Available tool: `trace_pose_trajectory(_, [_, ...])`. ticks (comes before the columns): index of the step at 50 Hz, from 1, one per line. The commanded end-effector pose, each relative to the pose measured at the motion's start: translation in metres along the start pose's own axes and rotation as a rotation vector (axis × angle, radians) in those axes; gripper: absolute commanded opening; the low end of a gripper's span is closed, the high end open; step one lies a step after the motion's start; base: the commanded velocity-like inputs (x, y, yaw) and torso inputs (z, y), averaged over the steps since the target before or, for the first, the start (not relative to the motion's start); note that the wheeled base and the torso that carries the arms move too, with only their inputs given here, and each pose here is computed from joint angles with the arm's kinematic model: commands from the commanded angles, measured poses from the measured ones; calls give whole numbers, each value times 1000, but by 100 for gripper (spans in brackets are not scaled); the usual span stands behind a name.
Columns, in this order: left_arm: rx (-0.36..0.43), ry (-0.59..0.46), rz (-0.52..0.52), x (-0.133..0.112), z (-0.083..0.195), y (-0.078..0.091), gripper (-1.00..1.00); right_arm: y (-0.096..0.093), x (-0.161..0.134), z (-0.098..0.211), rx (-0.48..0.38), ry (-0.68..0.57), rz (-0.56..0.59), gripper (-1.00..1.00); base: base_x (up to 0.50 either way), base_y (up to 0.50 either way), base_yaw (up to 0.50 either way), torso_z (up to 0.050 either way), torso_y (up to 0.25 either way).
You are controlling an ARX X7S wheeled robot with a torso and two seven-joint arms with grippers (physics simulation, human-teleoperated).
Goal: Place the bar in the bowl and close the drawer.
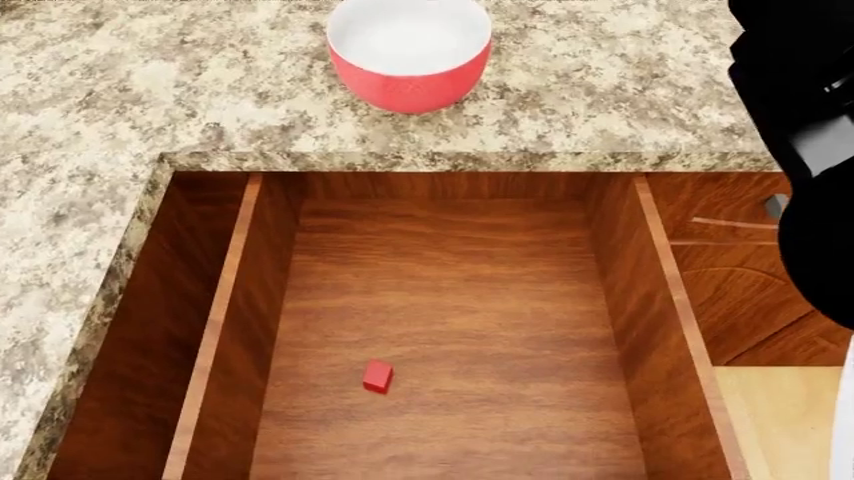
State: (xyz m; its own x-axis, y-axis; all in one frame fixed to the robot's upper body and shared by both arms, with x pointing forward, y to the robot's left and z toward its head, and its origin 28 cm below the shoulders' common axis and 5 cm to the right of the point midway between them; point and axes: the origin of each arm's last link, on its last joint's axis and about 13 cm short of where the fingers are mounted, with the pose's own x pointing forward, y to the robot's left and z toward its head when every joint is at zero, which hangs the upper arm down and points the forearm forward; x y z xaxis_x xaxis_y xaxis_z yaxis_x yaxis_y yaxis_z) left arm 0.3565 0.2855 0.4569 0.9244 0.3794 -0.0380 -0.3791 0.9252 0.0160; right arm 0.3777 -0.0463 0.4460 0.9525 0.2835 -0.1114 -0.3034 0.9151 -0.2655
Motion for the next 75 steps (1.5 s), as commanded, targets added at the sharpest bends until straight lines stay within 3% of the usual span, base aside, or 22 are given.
trace_pose_trajectory(1, [-12,-10,11,-1,3,4,100,1,-2,9,68,-67,23,-100,0,0,0,0,0])
trace_pose_trajectory(17, [-18,-14,1,-3,6,4,100,5,7,-4,156,-71,53,-100,0,0,0,0,0])
trace_pose_trajectory(43, [-6,-10,0,-1,2,3,100,16,20,-24,159,-56,54,-100,0,0,0,0,0])
trace_pose_trajectory(75, [-2,-8,6,1,0,3,100,23,31,-39,222,-81,74,-100,0,0,0,0,0])
